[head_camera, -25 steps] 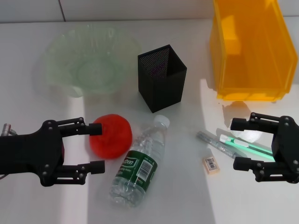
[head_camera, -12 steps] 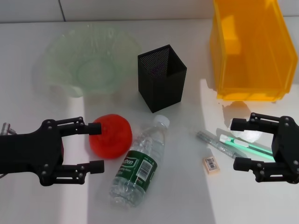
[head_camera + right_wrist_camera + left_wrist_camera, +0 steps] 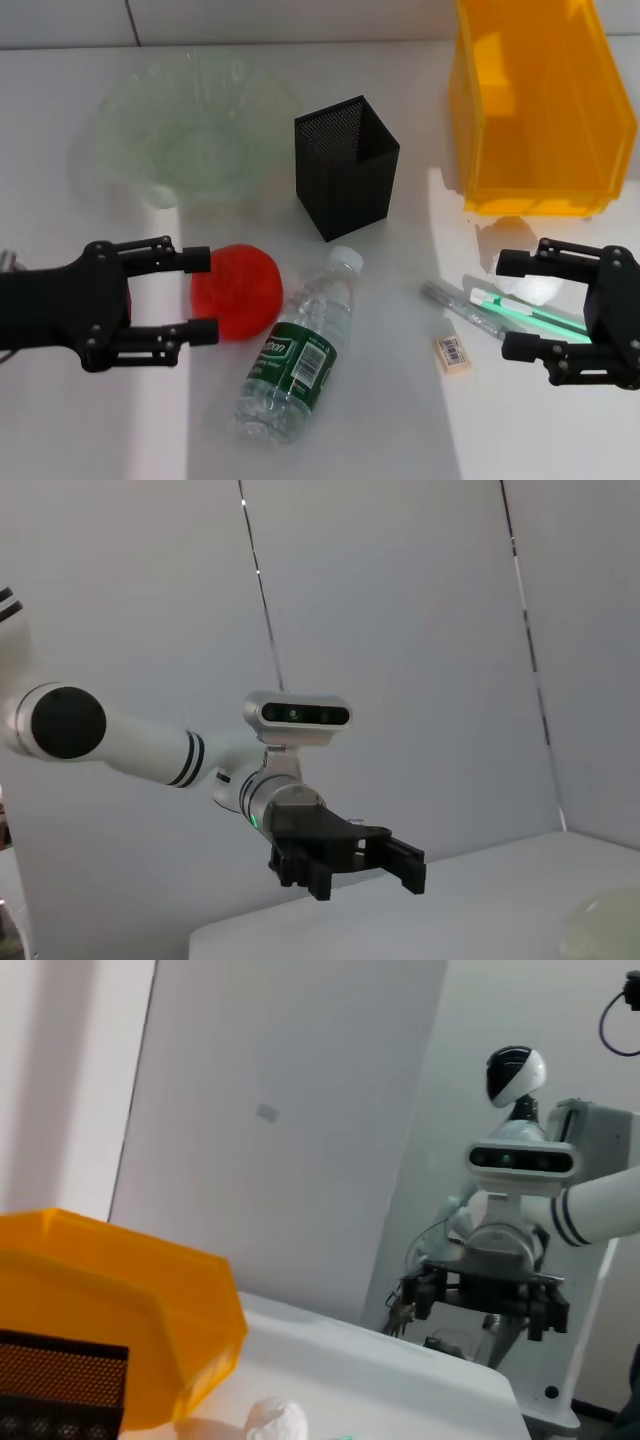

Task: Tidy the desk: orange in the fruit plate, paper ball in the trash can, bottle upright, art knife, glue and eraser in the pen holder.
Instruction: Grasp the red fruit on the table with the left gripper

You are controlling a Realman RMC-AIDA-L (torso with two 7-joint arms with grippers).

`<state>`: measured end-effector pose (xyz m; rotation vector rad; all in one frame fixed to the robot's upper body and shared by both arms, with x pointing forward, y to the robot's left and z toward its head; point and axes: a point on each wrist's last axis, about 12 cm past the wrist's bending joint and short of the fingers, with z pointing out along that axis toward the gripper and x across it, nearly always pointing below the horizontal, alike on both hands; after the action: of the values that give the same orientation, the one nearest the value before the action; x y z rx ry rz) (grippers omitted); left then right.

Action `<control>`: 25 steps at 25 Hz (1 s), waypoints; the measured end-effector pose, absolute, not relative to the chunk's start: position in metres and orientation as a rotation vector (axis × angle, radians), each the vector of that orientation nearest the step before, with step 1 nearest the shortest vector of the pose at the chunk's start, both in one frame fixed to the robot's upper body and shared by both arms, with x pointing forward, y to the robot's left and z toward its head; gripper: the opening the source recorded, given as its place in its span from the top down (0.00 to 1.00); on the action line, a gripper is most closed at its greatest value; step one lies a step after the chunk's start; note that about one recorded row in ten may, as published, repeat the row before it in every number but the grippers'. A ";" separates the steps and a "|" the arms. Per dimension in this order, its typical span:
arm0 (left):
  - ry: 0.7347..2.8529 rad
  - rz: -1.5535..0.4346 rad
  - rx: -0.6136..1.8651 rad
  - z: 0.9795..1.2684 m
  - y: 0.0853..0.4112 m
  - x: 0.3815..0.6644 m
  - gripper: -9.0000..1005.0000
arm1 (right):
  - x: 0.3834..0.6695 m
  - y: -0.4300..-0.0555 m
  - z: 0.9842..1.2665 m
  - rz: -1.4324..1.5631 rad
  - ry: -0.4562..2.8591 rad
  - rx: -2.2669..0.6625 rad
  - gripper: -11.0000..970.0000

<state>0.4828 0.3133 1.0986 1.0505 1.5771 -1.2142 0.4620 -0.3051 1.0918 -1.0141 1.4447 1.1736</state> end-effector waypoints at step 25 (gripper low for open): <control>2.325 -0.806 1.152 1.165 0.240 0.565 0.21 | 0.423 -0.362 1.088 0.860 1.375 -0.623 0.18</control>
<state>0.5648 0.2395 1.1652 1.1517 2.3248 -0.8065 0.4229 -0.3618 1.0878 -0.6226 1.3747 0.8596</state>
